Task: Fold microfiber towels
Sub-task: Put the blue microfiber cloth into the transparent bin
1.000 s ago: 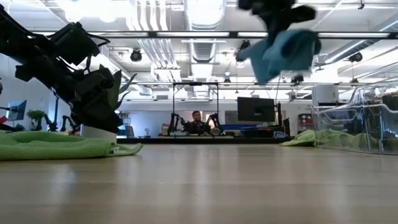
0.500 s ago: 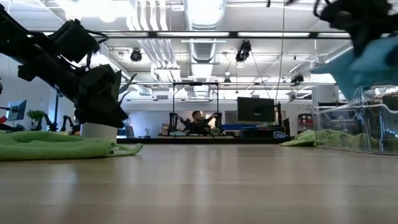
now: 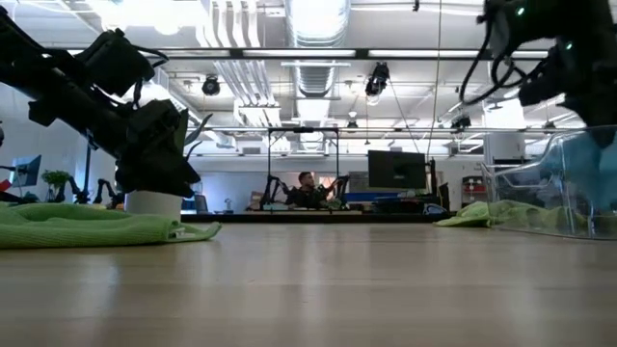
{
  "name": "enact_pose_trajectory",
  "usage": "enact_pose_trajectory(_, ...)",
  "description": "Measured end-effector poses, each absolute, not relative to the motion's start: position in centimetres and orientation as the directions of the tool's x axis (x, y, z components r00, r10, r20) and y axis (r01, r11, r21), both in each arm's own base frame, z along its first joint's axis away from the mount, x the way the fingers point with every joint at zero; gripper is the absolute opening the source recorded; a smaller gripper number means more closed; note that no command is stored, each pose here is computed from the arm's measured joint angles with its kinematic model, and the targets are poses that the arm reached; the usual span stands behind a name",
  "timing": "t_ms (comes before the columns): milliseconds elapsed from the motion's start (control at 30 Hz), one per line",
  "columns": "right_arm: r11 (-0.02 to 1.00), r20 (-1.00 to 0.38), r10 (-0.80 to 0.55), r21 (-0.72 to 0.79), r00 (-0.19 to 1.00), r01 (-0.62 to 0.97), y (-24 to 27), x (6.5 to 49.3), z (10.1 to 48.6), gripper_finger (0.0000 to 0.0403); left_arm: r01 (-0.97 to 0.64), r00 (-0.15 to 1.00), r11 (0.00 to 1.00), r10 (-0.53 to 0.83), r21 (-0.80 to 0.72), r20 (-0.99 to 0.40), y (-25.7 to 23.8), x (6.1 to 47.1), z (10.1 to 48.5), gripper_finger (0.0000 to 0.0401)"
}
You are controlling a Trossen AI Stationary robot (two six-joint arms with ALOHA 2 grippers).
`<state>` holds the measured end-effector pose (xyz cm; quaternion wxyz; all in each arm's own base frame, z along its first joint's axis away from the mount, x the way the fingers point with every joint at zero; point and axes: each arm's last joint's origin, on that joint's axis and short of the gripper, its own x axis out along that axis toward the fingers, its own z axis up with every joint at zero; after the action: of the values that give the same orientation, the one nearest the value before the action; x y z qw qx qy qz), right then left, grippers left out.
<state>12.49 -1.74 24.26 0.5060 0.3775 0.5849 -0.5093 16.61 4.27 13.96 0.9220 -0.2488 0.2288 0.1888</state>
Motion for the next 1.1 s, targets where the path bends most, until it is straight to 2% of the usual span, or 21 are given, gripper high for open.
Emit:
enact_pose_trajectory(267, 0.230, -0.977, -0.100, -0.209, -0.190, 0.951, -2.7, 15.9, 21.6, 0.0013, -0.463, 0.823, 0.805, 0.234, -0.371, -0.518, 4.3, 16.6, 13.9, 0.0211)
enact_pose_trajectory(367, 0.221, -0.977, -0.080, -0.211, -0.197, 0.952, -3.5, 16.1, 20.5, 0.0013, -0.462, 0.823, 0.805, 0.232, -0.372, -0.519, 4.3, 16.6, 13.9, 0.0211)
enact_pose_trajectory(533, 0.218, -0.990, -0.072, -0.138, -0.125, 0.966, -4.7, 16.6, 19.2, 0.0013, -0.454, 0.821, 0.808, 0.215, -0.377, -0.529, 4.2, 16.6, 13.8, 0.0211)
enact_pose_trajectory(667, 0.224, -0.991, -0.064, -0.127, -0.116, 0.966, -5.1, 16.7, 18.6, 0.0013, -0.438, 0.826, 0.812, 0.194, -0.386, -0.528, 4.1, 16.6, 13.8, 0.0211)
enact_pose_trajectory(933, 0.244, -1.000, 0.025, 0.009, 0.003, 0.970, -4.8, 16.9, 16.4, 0.0013, -0.437, 0.827, 0.812, 0.194, -0.387, -0.527, 4.1, 16.6, 13.8, 0.0211)
enact_pose_trajectory(1100, 0.259, -1.000, 0.021, 0.001, -0.005, 0.966, -4.7, 16.5, 16.1, 0.0013, -0.437, 0.828, 0.812, 0.194, -0.387, -0.526, 4.1, 16.6, 13.8, 0.0211)
